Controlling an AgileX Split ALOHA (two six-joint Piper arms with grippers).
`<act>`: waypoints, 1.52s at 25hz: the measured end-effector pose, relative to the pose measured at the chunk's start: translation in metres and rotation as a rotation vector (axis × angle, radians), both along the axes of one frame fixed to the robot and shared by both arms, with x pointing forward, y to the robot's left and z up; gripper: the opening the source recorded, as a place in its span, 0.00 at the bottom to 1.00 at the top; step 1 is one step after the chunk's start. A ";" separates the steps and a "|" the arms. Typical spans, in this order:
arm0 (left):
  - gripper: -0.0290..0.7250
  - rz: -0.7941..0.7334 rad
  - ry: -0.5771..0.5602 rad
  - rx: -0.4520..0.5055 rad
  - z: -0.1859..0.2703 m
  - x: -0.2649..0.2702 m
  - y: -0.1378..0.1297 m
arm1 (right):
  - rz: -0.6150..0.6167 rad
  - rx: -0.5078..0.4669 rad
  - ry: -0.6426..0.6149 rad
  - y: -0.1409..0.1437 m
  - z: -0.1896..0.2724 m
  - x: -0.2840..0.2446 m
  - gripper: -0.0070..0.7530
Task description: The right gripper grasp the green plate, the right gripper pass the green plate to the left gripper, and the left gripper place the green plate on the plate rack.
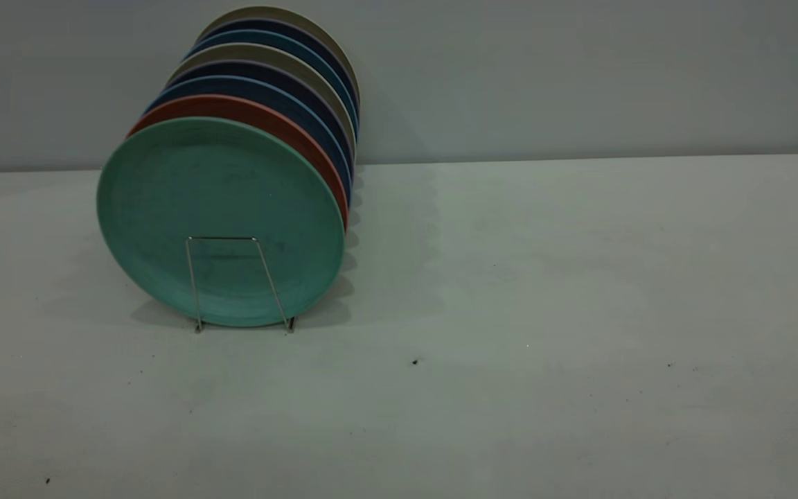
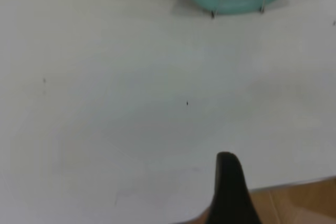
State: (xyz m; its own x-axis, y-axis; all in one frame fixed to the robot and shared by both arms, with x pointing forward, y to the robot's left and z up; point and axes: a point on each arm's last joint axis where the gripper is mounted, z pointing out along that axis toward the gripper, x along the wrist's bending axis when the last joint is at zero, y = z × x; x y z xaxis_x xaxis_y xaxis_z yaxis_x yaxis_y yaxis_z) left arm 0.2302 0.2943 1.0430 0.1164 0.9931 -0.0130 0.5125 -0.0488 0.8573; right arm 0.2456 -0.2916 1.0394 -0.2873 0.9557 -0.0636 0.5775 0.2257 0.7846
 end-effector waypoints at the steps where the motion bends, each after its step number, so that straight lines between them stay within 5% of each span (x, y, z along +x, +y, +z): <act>1: 0.74 0.000 -0.004 0.000 0.000 -0.001 0.000 | -0.019 0.004 -0.023 -0.001 0.000 -0.003 0.68; 5: 0.74 0.000 -0.008 0.000 0.000 -0.001 0.000 | -0.076 0.014 -0.106 -0.002 0.000 -0.015 0.68; 38: 0.74 -0.003 -0.009 0.004 0.000 -0.001 0.000 | -0.089 0.013 -0.107 -0.002 0.000 -0.015 0.68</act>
